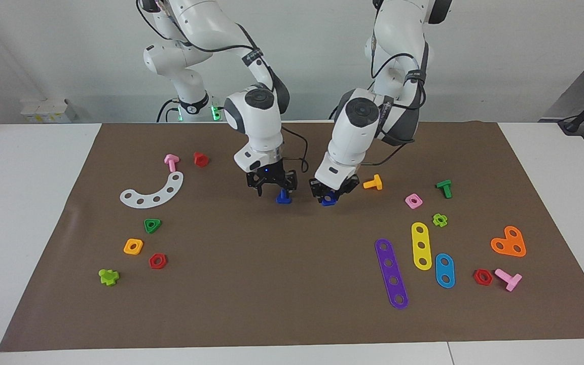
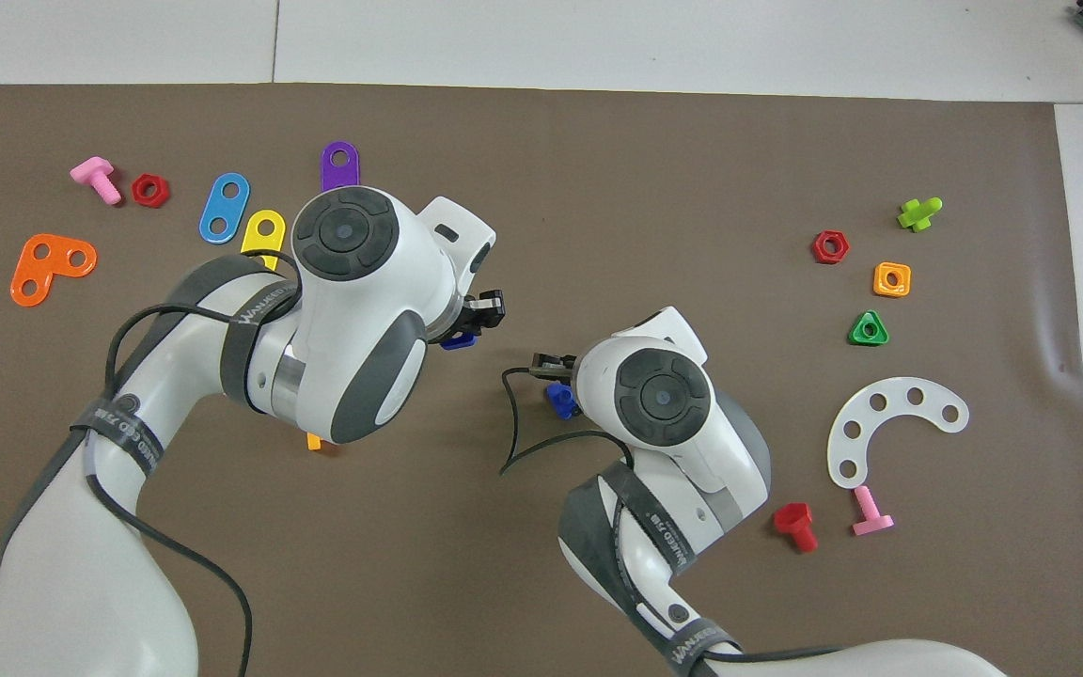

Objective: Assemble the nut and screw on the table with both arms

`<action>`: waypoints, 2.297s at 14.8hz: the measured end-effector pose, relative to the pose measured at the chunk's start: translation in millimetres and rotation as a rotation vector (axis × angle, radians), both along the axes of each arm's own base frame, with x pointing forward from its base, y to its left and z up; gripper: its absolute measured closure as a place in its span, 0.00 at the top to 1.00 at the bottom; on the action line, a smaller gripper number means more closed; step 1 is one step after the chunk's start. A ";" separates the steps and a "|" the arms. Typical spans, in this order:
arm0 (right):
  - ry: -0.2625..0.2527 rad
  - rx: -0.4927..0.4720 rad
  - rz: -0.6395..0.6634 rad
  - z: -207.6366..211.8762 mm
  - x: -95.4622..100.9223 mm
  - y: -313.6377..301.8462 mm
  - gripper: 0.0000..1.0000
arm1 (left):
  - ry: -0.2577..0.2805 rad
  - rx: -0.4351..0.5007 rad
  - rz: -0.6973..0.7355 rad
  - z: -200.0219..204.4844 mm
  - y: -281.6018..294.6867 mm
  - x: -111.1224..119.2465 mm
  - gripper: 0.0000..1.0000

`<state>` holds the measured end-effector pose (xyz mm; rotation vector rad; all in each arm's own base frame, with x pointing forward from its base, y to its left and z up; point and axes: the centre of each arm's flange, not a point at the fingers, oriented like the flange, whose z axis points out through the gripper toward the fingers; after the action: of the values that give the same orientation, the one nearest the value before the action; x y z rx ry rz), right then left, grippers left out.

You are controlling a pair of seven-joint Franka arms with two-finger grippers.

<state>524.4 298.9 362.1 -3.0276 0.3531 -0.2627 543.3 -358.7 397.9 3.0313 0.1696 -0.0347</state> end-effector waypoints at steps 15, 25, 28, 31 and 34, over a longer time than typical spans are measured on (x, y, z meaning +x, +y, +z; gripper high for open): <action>0.010 -0.042 -0.026 228.9 33.3 -245.6 0.99 | 0.018 0.006 -0.044 -49.0 -103.2 -61.2 0.48; 0.072 -0.032 -0.050 262.1 29.2 -264.6 0.99 | 0.020 0.007 -0.015 -48.6 -99.6 -57.2 0.48; 0.116 -0.037 -0.046 256.9 25.5 -263.6 0.99 | 0.034 0.002 0.002 -40.6 -97.6 -49.8 0.48; 0.137 -0.059 -0.037 254.7 23.1 -263.2 0.99 | 0.050 0.000 0.014 -31.3 -94.9 -43.7 0.48; 0.137 -0.071 -0.016 254.6 22.9 -262.9 0.99 | 0.069 0.010 0.006 -36.2 -98.0 -48.4 0.48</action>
<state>547.3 36.0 616.7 -3.1226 0.3856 -0.0708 494.9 -456.8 361.7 3.0416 0.1848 -0.1384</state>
